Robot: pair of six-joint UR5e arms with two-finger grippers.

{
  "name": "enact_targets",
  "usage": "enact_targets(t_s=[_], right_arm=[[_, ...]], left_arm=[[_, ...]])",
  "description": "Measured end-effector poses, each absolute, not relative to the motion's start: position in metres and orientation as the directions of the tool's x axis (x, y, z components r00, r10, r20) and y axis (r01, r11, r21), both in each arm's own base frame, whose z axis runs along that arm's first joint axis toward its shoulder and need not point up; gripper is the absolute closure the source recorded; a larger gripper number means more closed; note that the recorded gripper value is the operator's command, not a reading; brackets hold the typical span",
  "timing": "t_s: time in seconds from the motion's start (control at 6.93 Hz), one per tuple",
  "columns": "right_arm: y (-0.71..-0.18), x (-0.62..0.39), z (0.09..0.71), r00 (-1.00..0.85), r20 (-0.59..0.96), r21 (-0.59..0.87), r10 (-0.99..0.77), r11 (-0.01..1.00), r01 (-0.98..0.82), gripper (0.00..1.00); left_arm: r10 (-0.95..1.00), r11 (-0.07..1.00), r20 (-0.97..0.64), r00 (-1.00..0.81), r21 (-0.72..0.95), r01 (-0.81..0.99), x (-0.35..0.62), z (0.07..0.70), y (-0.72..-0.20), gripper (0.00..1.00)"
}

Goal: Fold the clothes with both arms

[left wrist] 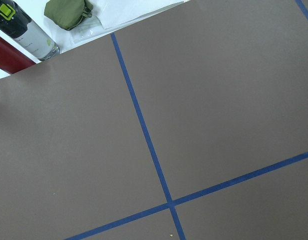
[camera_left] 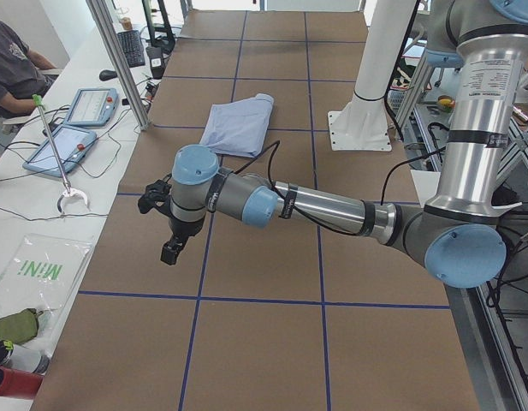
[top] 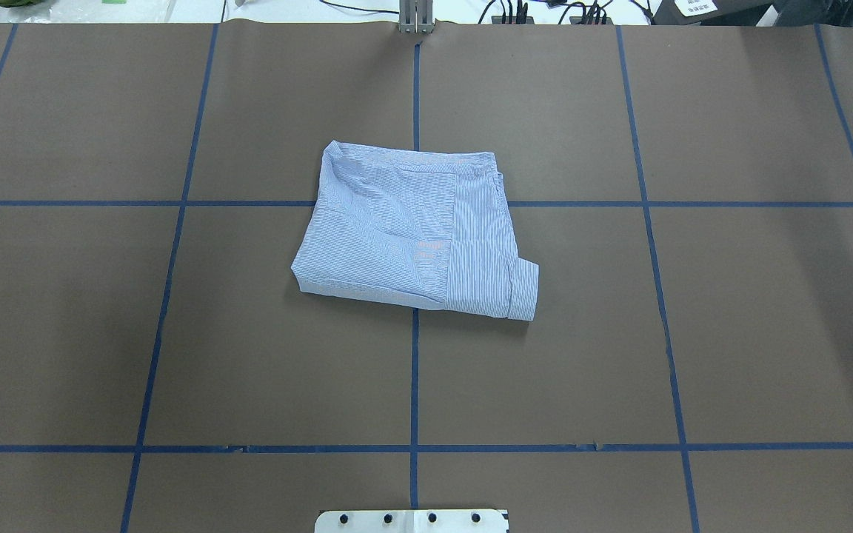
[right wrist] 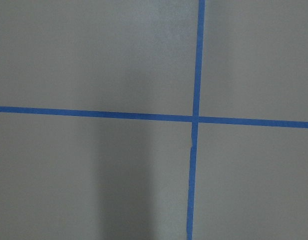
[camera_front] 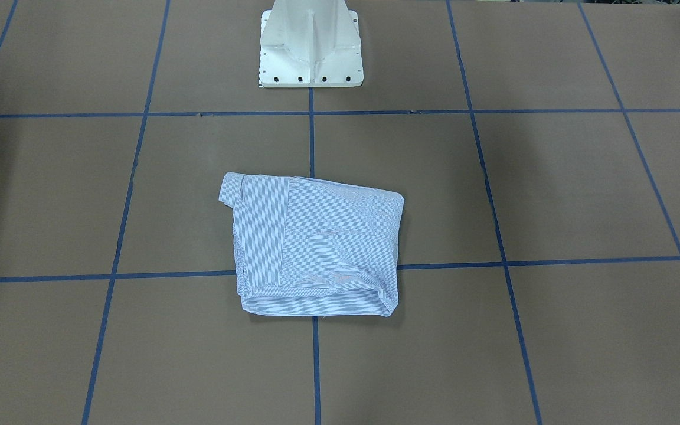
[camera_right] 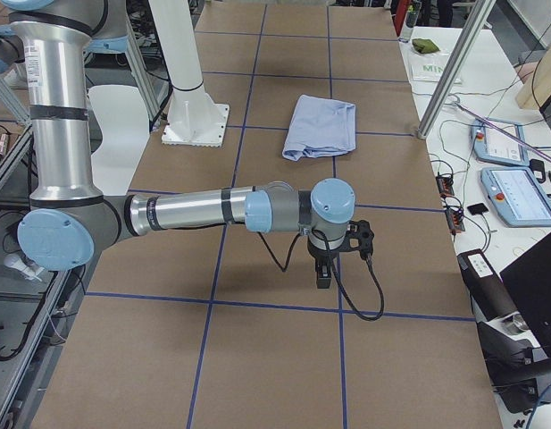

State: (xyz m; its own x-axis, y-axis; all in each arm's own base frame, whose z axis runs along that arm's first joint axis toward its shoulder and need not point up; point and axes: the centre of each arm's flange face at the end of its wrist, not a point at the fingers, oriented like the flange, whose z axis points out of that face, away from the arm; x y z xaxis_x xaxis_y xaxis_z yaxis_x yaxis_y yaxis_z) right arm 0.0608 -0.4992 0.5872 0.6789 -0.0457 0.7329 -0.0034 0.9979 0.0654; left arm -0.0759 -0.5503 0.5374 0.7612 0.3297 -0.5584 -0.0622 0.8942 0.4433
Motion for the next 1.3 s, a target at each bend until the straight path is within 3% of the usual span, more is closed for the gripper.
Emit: enact_targets(t_s=[1.3], right_arm=[[-0.5022,0.0573,0.5898,0.681,0.730,0.062,-0.048,0.998,0.004,0.00]], left_arm=[[0.338,0.892,-0.557,0.758,0.447,-0.069,-0.0725,0.5361,-0.5506,0.01]])
